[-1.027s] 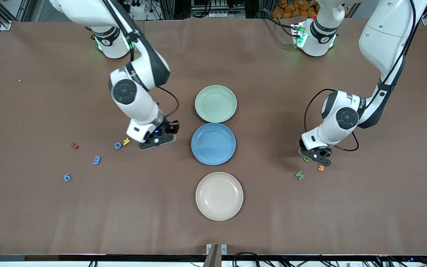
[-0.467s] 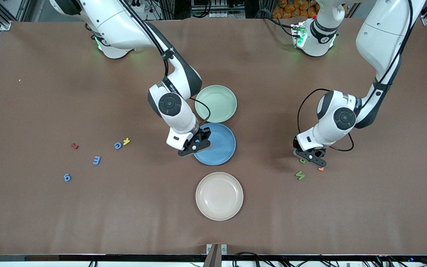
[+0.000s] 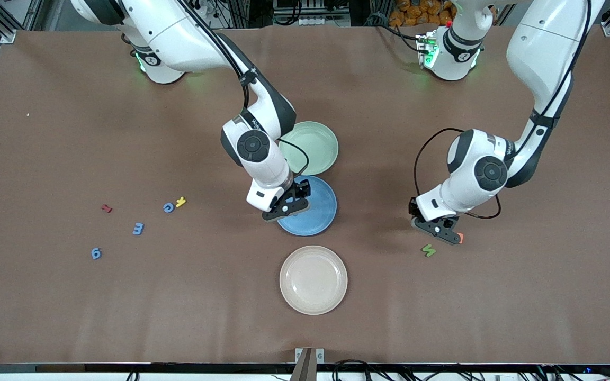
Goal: Sort letters by color into matching plates
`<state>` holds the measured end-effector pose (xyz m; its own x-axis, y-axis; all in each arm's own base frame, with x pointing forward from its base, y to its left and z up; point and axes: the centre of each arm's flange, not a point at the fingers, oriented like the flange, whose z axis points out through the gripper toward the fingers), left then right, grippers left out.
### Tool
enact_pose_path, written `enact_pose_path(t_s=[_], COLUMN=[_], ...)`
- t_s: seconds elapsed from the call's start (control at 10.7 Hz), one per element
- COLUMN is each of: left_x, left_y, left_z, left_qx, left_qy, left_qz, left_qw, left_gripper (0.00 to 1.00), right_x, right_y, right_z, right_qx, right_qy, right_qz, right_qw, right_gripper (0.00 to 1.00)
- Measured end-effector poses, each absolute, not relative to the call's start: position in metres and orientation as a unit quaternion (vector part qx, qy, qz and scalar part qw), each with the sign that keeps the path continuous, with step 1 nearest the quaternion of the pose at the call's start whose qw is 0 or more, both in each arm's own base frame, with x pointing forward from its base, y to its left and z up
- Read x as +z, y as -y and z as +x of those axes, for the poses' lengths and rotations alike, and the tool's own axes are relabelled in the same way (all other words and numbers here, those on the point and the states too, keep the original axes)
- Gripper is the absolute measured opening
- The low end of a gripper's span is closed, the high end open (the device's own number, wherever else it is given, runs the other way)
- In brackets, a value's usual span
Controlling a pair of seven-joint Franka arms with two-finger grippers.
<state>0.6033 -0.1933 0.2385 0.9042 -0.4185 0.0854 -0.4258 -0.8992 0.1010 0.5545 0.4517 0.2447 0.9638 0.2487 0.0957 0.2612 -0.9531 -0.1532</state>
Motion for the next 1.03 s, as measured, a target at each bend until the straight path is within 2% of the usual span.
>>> enact_pose_path(t_s=[0.19, 0.28, 0.65, 1.03], left_x=[0.259, 0.265, 0.257, 0.258], left_y=[0.228, 0.245, 0.301, 0.361], left_z=[0.606, 0.604, 0.571, 0.518], left_qx=[0.037, 0.037, -0.009, -0.083], left_qy=[0.201, 0.186, 0.117, 0.011], left_qz=[0.977, 0.979, 0.991, 0.995], left_qw=[0.067, 0.070, 0.066, 0.050], left_gripper=[0.39, 0.39, 0.39, 0.39], right_x=[0.246, 0.249, 0.276, 0.285], right_y=[-0.447, -0.436, -0.310, -0.161], right_z=[0.559, 0.567, 0.625, 0.675], right_qx=[-0.041, -0.042, 0.003, 0.000], right_qy=[0.129, 0.132, 0.105, 0.083], right_qz=[-0.988, -0.987, -0.994, -0.997], right_qw=[0.080, 0.077, 0.029, 0.010], right_gripper=[0.96, 1.00, 1.00, 1.00])
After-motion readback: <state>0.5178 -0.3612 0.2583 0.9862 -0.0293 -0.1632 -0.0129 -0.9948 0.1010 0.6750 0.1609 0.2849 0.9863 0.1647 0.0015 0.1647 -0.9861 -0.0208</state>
